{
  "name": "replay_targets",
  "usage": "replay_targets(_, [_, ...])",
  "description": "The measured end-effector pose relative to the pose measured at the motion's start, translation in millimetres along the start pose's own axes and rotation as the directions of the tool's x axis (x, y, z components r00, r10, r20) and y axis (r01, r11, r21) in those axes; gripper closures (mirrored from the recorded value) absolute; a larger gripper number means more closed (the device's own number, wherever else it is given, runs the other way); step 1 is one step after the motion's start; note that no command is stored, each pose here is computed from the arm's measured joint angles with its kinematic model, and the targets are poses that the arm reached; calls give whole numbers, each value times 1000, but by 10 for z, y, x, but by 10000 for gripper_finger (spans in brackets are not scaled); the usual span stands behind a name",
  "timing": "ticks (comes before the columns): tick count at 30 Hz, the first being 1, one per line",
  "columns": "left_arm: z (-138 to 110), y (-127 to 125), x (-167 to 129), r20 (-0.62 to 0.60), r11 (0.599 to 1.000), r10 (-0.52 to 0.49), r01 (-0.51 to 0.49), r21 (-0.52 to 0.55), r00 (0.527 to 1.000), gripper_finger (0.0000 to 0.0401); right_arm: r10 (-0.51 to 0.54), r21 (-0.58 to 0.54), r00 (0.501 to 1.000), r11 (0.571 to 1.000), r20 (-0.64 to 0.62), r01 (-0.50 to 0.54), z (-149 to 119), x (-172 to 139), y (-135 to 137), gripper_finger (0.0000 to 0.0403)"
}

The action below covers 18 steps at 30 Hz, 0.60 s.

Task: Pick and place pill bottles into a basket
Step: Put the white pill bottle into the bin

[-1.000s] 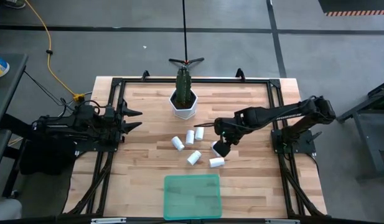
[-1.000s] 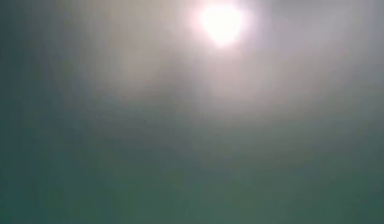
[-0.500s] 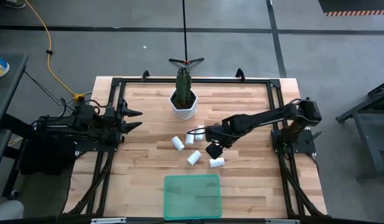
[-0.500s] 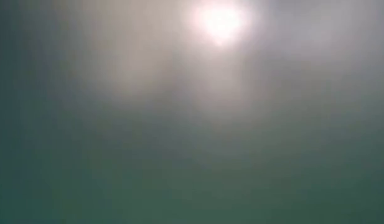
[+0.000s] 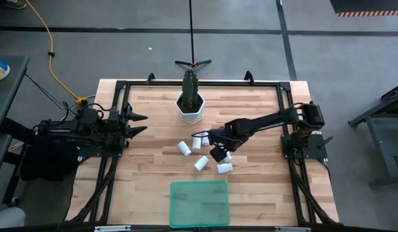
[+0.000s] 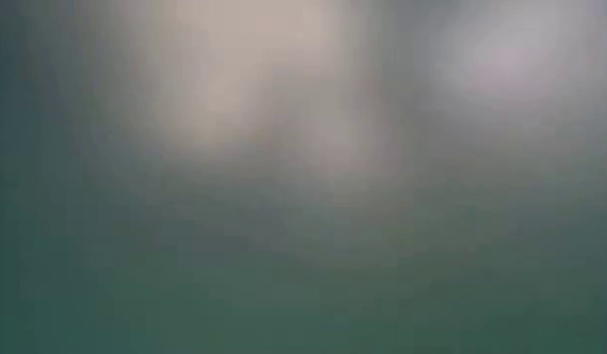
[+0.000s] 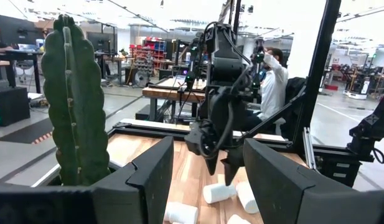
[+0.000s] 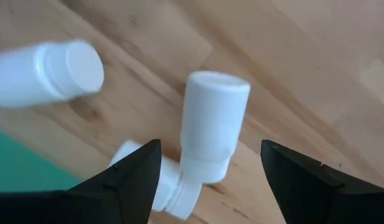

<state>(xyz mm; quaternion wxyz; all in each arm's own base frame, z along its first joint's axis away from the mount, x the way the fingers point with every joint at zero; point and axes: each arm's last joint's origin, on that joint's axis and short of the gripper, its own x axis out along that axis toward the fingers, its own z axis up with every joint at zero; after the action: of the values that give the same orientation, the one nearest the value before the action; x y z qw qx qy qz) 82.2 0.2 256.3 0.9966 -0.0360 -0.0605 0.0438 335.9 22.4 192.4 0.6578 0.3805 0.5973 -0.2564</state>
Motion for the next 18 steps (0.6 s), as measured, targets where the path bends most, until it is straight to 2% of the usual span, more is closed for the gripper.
replay_targets(18, [-29, 2, 0, -29, 1000, 2, -2, 4, 1000, 174, 20, 2, 1000, 1000, 14, -20, 45, -5, -2, 137])
